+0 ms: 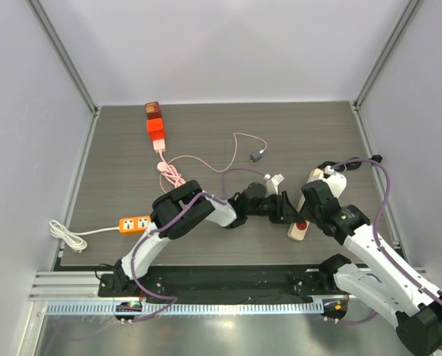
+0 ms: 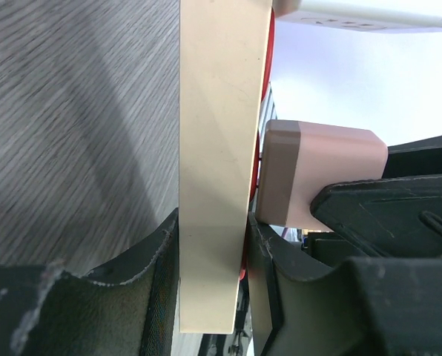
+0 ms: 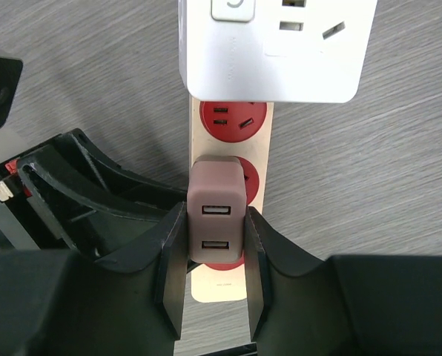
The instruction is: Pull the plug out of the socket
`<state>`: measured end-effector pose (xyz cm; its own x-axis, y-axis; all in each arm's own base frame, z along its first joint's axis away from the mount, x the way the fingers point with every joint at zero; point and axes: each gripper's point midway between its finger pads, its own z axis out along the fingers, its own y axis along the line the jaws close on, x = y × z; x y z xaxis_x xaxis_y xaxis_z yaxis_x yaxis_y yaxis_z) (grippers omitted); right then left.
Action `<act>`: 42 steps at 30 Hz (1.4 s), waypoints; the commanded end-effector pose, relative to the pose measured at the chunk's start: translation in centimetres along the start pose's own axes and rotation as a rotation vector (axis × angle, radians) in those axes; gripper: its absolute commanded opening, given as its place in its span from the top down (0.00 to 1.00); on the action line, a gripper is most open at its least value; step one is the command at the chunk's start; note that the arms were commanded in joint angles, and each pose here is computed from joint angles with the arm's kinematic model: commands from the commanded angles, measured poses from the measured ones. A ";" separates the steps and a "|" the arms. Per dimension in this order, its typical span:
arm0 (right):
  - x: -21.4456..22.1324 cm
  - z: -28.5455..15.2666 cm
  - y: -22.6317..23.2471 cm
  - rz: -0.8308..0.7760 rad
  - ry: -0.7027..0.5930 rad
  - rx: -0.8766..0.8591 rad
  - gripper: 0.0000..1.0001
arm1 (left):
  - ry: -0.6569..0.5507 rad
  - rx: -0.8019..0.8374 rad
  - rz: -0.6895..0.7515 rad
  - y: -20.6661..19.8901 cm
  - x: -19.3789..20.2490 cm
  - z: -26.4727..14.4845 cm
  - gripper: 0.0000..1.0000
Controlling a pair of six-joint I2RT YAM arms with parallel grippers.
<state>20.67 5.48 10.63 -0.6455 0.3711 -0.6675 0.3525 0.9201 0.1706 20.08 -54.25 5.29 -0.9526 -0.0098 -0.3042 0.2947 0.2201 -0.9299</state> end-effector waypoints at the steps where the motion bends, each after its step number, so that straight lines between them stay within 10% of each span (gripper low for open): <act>1: -6.8 -4.1 2.7 0.033 -0.208 -0.128 0.99 | -0.063 -0.555 -0.125 15.4 1.0 -4.1 1.00; 42: -9.9 -5.7 3.8 -0.030 -0.229 -0.159 0.99 | -0.037 -0.545 -0.147 15.8 1.8 -3.6 1.00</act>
<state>21.17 4.25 15.61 -0.6787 0.2729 -0.6818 0.2999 0.9504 0.0819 20.66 -55.89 9.75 -0.9412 -0.0528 -0.3337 0.3242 0.1365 -0.9361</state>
